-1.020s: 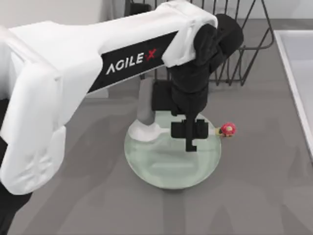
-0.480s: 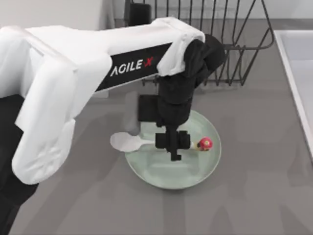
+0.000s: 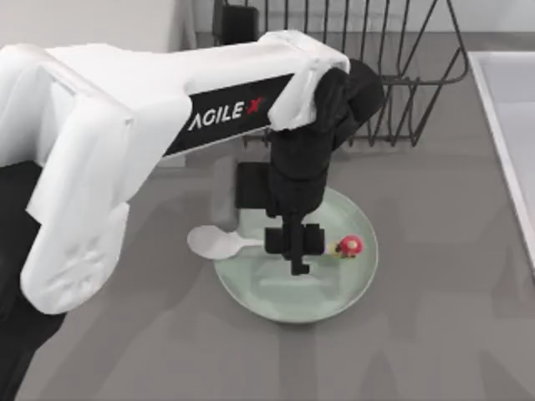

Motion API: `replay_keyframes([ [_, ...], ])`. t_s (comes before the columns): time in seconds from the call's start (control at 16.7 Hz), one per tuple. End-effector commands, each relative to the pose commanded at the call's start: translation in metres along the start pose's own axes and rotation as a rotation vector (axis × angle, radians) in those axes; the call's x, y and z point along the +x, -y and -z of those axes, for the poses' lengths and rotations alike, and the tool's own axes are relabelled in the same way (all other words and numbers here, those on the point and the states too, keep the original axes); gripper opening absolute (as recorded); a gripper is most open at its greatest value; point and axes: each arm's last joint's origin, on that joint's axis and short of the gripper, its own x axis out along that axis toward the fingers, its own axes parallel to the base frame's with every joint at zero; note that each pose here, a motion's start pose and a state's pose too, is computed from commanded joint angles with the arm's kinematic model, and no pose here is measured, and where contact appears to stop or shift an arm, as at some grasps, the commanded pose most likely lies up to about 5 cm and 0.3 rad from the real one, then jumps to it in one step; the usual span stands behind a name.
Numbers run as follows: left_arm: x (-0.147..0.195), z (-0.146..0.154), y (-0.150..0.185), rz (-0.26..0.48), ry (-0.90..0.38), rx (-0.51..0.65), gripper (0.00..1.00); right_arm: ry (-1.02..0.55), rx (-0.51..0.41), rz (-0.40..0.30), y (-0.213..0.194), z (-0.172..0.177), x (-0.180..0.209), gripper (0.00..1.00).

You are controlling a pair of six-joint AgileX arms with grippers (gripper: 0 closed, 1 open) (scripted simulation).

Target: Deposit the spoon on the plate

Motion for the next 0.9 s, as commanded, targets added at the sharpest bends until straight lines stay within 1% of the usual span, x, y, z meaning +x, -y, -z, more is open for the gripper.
replay_keyframes([
  [0.54,0.0000,0.0000,0.0000,0.000,0.000,0.000,0.98,0.000,0.000,0.000,0.0000,0.0000,0.0000,1.00],
  [0.6,0.0000,0.0000,0.0000,0.000,0.000,0.000,1.00,0.000,0.000,0.000,0.0000,0.0000,0.0000,1.00],
  [0.9,0.0000,0.0000,0.0000,0.000,0.000,0.000,1.00,0.000,0.000,0.000,0.0000,0.0000,0.0000,1.00],
])
